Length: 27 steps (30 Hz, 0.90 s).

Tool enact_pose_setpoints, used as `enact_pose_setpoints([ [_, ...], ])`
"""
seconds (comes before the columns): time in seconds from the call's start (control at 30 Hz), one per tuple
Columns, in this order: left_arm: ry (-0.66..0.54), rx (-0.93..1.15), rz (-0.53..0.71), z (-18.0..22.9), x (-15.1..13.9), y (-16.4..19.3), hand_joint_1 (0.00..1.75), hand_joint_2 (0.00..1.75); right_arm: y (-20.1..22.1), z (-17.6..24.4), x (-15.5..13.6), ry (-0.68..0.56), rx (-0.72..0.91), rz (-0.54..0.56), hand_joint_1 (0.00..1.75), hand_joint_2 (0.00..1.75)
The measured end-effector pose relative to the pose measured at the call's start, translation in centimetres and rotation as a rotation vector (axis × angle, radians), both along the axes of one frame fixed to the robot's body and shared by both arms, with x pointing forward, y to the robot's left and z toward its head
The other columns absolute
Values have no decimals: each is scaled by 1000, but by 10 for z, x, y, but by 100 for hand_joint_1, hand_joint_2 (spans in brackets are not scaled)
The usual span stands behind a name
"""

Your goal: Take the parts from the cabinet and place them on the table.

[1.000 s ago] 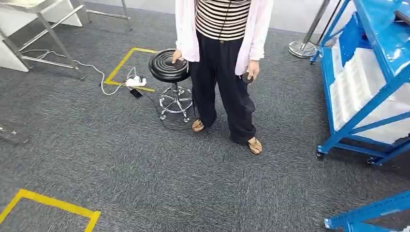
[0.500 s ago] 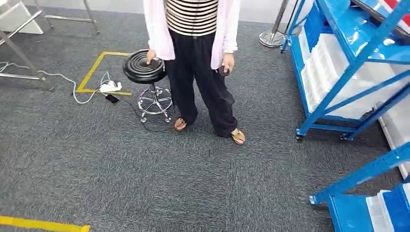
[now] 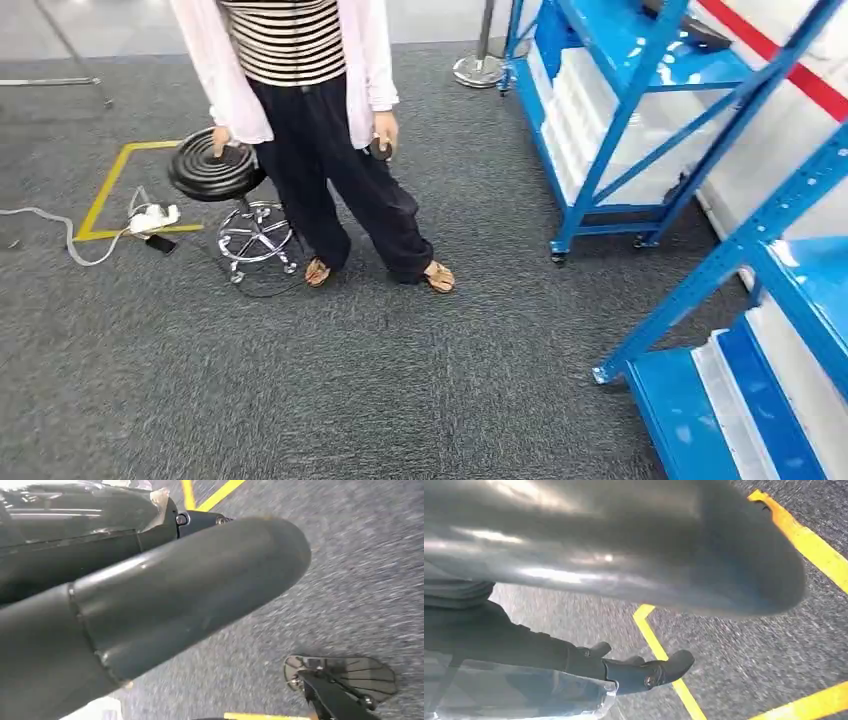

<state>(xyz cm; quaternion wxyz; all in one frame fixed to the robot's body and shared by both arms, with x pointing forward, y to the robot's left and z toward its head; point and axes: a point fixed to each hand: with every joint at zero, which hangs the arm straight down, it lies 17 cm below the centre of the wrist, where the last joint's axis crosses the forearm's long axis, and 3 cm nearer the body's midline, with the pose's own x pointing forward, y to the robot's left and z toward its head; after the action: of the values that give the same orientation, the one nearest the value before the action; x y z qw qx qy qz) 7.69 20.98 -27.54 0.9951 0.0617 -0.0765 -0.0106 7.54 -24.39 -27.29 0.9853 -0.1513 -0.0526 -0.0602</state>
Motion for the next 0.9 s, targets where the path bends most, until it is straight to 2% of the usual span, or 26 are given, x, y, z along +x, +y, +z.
enact_pose_setpoints([
  [0.9, -19, 0, -76, 1, 8, -2, 0, 0, -3, -1, -8, 21, -2, -98, 0, 0],
])
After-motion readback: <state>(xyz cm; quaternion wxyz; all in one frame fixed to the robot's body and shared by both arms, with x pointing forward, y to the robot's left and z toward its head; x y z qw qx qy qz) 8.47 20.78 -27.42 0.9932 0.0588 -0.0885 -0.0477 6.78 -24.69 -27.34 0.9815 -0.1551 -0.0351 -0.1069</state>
